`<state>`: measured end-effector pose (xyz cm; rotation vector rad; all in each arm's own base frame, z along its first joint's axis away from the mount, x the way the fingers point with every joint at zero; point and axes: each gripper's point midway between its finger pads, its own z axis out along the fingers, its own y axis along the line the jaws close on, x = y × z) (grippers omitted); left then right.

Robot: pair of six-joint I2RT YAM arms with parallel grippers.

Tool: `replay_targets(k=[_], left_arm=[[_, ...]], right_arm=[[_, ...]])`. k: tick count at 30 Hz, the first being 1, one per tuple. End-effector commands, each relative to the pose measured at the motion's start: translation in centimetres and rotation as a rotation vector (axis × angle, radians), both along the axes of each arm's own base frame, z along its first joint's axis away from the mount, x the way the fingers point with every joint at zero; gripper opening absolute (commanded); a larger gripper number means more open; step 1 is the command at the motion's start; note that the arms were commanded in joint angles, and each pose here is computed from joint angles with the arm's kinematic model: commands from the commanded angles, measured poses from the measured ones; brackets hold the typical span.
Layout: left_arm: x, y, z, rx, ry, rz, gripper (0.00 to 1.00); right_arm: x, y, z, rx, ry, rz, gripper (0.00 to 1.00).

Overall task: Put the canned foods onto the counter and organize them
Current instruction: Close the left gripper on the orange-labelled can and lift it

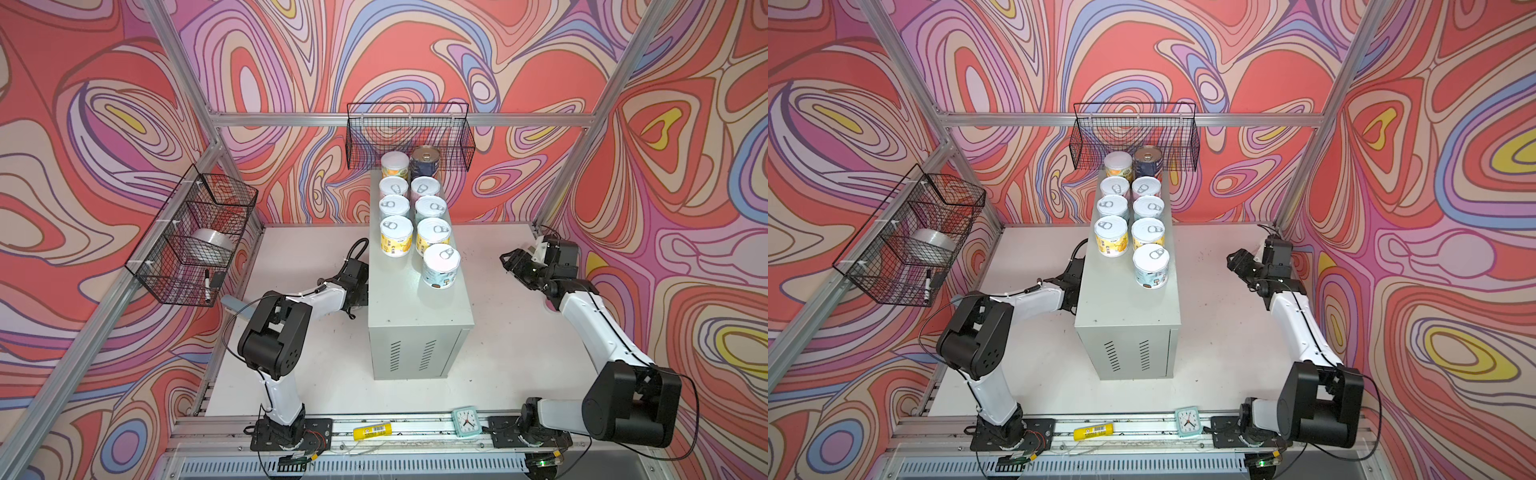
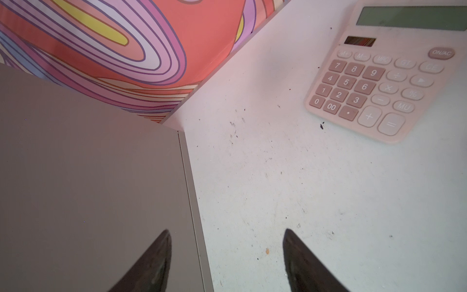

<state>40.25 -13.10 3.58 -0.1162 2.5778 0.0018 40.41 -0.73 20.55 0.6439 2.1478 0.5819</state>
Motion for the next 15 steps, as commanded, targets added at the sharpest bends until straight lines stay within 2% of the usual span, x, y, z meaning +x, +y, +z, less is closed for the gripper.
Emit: replay_targets(k=[1,10,15], left_arm=[[-0.3,1.1,3.7,0.027,-0.046,0.017,0.00],[-4.5,2.9,10.9,-0.020,-0.138,0.025,0.00],[-7.2,3.2,16.3,-0.081,-0.208,-0.007,0.00]], right_arm=[[0.1,0.0,0.1,-0.001,-0.008,0.001,0.71],[-0.9,0.0,-0.2,-0.017,-0.007,0.001,0.71],[-1.4,0.2,0.0,-0.012,-0.024,0.006,0.71]])
